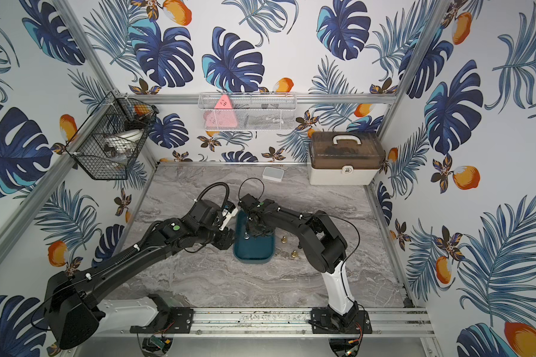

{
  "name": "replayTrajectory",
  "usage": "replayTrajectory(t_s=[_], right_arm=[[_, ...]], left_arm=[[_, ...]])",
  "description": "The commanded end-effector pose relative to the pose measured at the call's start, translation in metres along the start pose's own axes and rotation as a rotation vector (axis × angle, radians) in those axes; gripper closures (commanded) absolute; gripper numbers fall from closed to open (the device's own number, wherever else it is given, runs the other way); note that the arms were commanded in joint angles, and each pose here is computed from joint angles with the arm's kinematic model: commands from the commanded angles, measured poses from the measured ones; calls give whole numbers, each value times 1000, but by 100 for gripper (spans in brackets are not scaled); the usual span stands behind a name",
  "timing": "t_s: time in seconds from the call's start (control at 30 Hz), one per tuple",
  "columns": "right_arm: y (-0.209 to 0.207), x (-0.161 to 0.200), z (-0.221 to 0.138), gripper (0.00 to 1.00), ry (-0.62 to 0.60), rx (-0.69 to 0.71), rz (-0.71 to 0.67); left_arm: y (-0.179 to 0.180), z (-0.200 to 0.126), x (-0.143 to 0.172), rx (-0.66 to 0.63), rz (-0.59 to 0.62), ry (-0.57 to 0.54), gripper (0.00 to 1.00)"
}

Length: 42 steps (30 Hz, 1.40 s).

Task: Put the chess pieces into the storage box
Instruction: Place the chess piece in the storage box.

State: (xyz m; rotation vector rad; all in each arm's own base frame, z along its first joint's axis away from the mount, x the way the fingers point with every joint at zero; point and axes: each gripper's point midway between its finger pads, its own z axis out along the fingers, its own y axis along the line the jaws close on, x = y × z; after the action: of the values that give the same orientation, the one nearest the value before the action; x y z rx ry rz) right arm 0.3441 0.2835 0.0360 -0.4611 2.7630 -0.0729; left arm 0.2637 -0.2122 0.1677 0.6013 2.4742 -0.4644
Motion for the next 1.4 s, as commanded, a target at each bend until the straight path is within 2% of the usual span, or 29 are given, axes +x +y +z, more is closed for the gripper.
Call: replayTrajectory(t_s=[0.0, 0.37, 0.43, 0.53, 0.67, 0.9, 1.13, 1.23, 1.37], right_arm=[[-2, 2, 1, 86, 6, 17, -10], [0, 3, 4, 78, 14, 23, -14], [1, 2, 1, 72, 9, 20, -12], [0, 0, -4, 70, 0, 19, -10], [1, -2, -14, 62, -11, 4, -6], [3, -4, -62, 55, -68, -103, 39], [-42, 3, -98, 53, -114, -227, 204], [-74, 11, -97, 52, -118, -202, 263], [-102, 27, -80, 52, -51, -158, 300]], left_arm=[[-1, -1, -1, 6, 1, 0, 46], [0, 0, 0, 0, -1, 5, 46], [0, 0, -1, -1, -1, 5, 46], [0, 1, 0, 0, -1, 9, 46], [0, 0, -1, 0, -1, 5, 46], [-3, -4, -4, 18, 3, -16, 46], [-18, -21, -22, 84, 4, -137, 45], [-32, -22, -28, 94, 51, -124, 45], [-48, -13, -26, 71, 158, -65, 44]])
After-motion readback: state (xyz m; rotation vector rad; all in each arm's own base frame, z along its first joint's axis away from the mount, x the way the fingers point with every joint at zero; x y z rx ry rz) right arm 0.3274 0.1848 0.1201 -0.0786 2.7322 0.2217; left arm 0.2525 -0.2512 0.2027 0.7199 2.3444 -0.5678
